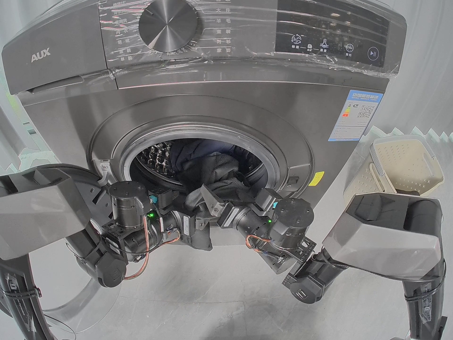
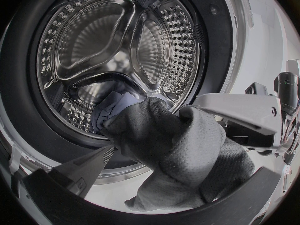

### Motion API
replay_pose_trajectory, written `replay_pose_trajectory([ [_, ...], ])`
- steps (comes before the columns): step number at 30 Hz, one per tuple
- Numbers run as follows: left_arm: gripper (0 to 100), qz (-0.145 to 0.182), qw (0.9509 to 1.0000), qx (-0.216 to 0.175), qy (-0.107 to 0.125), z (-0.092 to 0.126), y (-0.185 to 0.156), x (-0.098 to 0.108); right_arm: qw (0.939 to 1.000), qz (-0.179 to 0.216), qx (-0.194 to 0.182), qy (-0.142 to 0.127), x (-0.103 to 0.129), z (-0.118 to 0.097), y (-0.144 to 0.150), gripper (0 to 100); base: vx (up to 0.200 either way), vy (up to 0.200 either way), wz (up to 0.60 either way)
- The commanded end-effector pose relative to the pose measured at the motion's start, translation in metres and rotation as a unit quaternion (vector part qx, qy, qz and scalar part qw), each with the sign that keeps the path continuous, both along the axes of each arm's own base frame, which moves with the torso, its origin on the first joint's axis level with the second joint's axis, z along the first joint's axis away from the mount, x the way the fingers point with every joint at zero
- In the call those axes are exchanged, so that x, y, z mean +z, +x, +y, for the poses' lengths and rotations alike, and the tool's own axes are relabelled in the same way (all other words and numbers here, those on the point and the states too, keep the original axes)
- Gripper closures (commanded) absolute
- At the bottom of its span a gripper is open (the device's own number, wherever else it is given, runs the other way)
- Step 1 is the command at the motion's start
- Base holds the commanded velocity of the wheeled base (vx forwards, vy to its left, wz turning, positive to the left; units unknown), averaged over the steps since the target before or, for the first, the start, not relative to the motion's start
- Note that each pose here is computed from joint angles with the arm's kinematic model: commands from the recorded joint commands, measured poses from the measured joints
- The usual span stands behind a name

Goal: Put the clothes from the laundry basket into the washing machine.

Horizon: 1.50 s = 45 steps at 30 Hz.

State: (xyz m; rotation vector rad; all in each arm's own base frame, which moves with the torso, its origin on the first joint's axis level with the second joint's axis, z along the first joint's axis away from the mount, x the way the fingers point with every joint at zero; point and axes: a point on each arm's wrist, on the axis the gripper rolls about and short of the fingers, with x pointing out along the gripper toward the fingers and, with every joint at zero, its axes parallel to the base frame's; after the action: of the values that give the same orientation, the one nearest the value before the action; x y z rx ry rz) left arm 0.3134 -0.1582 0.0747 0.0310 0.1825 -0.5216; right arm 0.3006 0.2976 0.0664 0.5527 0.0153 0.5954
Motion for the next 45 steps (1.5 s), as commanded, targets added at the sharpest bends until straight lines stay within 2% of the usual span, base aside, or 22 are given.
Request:
replay_pose_trajectory([
  [1, 0, 0.002, 1.0000, -0.003, -0.001, 0.001, -0.001, -0.003, 1.0000, 0.001, -0.002, 0.002, -0.011, 0.006, 0.008, 0, 0.000, 0.000, 0.00],
  [8, 0, -0.006, 1.0000, -0.006, -0.004, -0.001, -0.001, -0.003, 0.9998, 0.010, 0.001, 0.019, -0.012, 0.009, 0.010, 0, 0.000, 0.000, 0.00],
  [9, 0, -0.006, 1.0000, -0.006, -0.004, -0.001, -0.001, -0.003, 0.9998, 0.011, 0.003, 0.019, -0.013, 0.010, 0.009, 100, 0.000, 0.000, 0.00],
  [16, 0, -0.009, 0.9999, -0.006, -0.006, -0.002, 0.000, -0.006, 0.9997, 0.008, 0.002, 0.022, -0.011, 0.010, 0.010, 100, 0.000, 0.000, 0.00],
  [21, 0, -0.011, 0.9999, -0.007, -0.006, -0.001, -0.003, -0.010, 0.9993, -0.007, -0.004, 0.036, 0.000, 0.006, 0.014, 100, 0.000, 0.000, 0.00],
  [27, 0, -0.009, 0.9999, -0.002, -0.006, 0.008, -0.012, -0.015, 0.9973, -0.025, -0.037, 0.058, 0.013, 0.000, 0.030, 100, 0.000, 0.000, 0.00],
  [33, 0, -0.011, 0.9999, -0.009, -0.008, 0.012, -0.021, -0.020, 0.9965, -0.032, -0.044, 0.064, 0.014, 0.000, 0.034, 100, 0.000, 0.000, 0.00],
  [45, 0, -0.035, 0.9988, -0.019, -0.028, -0.014, 0.015, -0.035, 0.9974, -0.029, -0.028, 0.061, 0.013, 0.010, 0.024, 100, 0.000, 0.000, 0.00],
])
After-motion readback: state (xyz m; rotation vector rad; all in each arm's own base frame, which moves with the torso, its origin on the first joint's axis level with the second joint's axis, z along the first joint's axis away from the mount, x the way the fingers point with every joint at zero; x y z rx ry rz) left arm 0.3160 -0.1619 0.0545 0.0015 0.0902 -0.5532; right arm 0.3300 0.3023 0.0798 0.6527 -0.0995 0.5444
